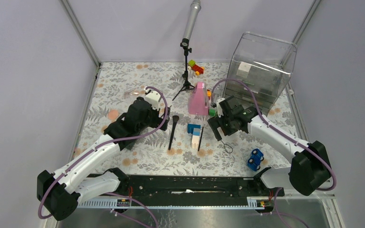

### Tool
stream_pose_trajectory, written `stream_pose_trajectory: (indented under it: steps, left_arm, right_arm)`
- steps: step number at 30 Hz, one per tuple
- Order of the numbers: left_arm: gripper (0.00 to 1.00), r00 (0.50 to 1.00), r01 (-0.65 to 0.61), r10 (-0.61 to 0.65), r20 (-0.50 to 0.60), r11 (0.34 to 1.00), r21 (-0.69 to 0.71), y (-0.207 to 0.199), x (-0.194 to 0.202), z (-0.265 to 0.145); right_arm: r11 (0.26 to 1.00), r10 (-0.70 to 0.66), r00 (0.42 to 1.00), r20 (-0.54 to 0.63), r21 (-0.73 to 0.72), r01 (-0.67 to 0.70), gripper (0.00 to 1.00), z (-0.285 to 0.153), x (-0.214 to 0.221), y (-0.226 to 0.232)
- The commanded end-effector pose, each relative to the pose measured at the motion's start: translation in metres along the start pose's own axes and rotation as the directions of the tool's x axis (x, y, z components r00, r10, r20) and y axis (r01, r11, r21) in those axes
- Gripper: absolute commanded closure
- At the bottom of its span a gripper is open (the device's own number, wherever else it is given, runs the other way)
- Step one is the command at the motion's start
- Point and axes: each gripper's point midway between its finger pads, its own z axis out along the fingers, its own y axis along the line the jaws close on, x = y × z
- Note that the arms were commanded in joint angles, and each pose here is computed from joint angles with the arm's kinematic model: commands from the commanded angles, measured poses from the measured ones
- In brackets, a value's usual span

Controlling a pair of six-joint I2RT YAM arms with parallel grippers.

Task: Organize the makeup
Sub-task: Move the makeup tool to the center of the board, then pick up the makeup tool from the center of the board.

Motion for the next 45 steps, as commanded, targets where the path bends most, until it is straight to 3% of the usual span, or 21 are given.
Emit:
stream_pose_trajectory:
  steps: [1,4,8,11,17,25,32,37,45]
  left_arm:
    - [0.01,0.999,0.011,-0.010,0.038,1.000,-0.014,0.003,-0.010,-0.001]
    - [0.01,0.999,0.010,-0.010,0.039,1.000,-0.019,0.004,-0.010,-0.001]
    - [0.01,0.999,0.010,-0.009,0.037,1.000,-0.025,0.005,-0.009,-0.001]
    - [0.01,0.999,0.009,-0.008,0.038,1.000,-0.025,0.005,-0.009,-0.001]
    - [0.01,0.999,0.008,-0.008,0.033,1.000,-0.025,0.005,-0.008,0.000]
    - [0.01,1.000,0.008,-0.007,0.030,1.000,-0.029,0.006,-0.007,0.001]
    - [0.01,1.000,0.007,-0.006,0.028,1.000,-0.030,0.006,-0.007,0.001]
    - [0.01,1.000,0.006,-0.006,0.029,1.000,-0.029,0.006,-0.007,0.001]
    - [0.01,1.000,0.007,-0.006,0.030,1.000,-0.028,0.006,-0.007,0.000]
  right_arm:
    - [0.987,-0.013,0.993,-0.114,0.160,0.032,0.00,-0.006,0.018,-0.029]
    - [0.981,-0.067,0.980,-0.188,0.166,0.099,0.01,0.005,0.025,-0.034]
    - [0.987,-0.157,0.936,-0.316,-0.011,0.162,0.02,0.019,0.046,-0.013]
    - [0.976,-0.208,0.899,-0.385,-0.020,0.217,0.02,0.029,0.058,-0.020]
    - [0.963,-0.269,0.872,-0.409,-0.109,0.246,0.04,0.042,0.070,-0.012]
    - [0.963,-0.265,0.873,-0.408,-0.150,0.222,0.32,0.055,0.078,-0.003]
    - [0.962,-0.272,0.848,-0.455,-0.158,0.223,0.35,0.063,0.087,-0.002]
    - [0.961,-0.276,0.822,-0.498,-0.166,0.223,0.60,0.069,0.094,-0.003]
    - [0.957,-0.289,0.836,-0.466,-0.165,0.238,0.80,0.072,0.084,0.006]
